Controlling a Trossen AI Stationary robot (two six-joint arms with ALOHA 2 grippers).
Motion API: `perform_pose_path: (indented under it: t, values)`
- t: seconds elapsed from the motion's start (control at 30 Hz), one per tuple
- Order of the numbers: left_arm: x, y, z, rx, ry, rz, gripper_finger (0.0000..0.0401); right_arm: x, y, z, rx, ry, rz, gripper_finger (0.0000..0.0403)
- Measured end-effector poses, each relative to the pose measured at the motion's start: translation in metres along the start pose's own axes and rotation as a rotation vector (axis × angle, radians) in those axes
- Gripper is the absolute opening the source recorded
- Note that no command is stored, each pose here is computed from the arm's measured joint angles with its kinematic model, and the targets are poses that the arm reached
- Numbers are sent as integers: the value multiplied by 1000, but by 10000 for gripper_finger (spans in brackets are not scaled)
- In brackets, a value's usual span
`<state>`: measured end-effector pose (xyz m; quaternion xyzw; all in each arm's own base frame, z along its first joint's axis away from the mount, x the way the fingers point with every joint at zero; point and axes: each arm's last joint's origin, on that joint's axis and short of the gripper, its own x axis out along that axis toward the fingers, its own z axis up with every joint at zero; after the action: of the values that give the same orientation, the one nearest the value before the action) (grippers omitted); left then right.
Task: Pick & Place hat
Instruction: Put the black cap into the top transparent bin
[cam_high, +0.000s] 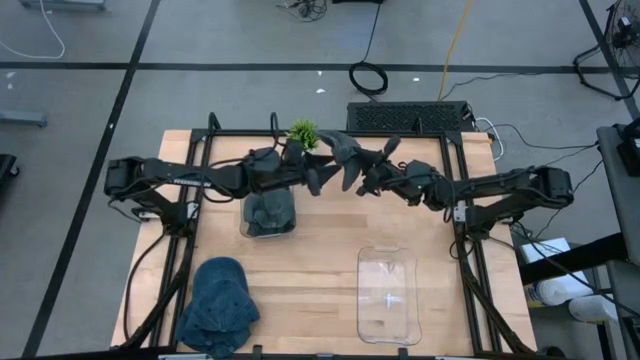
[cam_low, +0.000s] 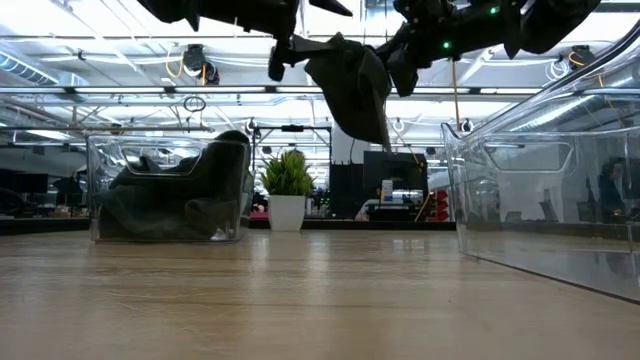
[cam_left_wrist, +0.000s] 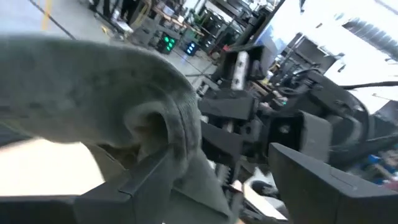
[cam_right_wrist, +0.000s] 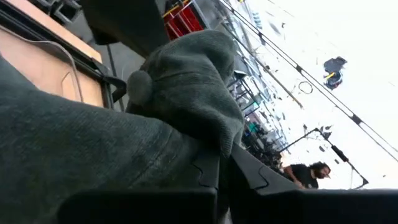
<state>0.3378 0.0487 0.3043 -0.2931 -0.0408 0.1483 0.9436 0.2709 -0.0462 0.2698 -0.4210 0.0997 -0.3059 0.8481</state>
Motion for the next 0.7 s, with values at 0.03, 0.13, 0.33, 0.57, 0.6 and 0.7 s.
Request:
perform_pose_path:
  t: [0.03, 0.13, 0.33, 0.57, 0.6, 0.7]
  values:
    - [0, 1, -1, 15, -2, 13, 269, -2, 0, 2, -6, -1, -4, 0]
    - [1, 3, -2, 28, -5, 39, 269, -7, -3, 9, 2, -28, -20, 0]
    - [3, 2, -6, 25, 1, 39, 269, -12, -5, 17, 29, -73, -33, 0]
    - [13, -3, -26, 25, 13, -1, 269, -12, -5, 18, 47, -99, -17, 0]
    - [14, -3, -28, 32, 8, -10, 269, -12, -5, 18, 56, -103, -16, 0]
    - [19, -6, -30, 58, -52, -53, 269, -12, -4, 18, 65, -103, -12, 0]
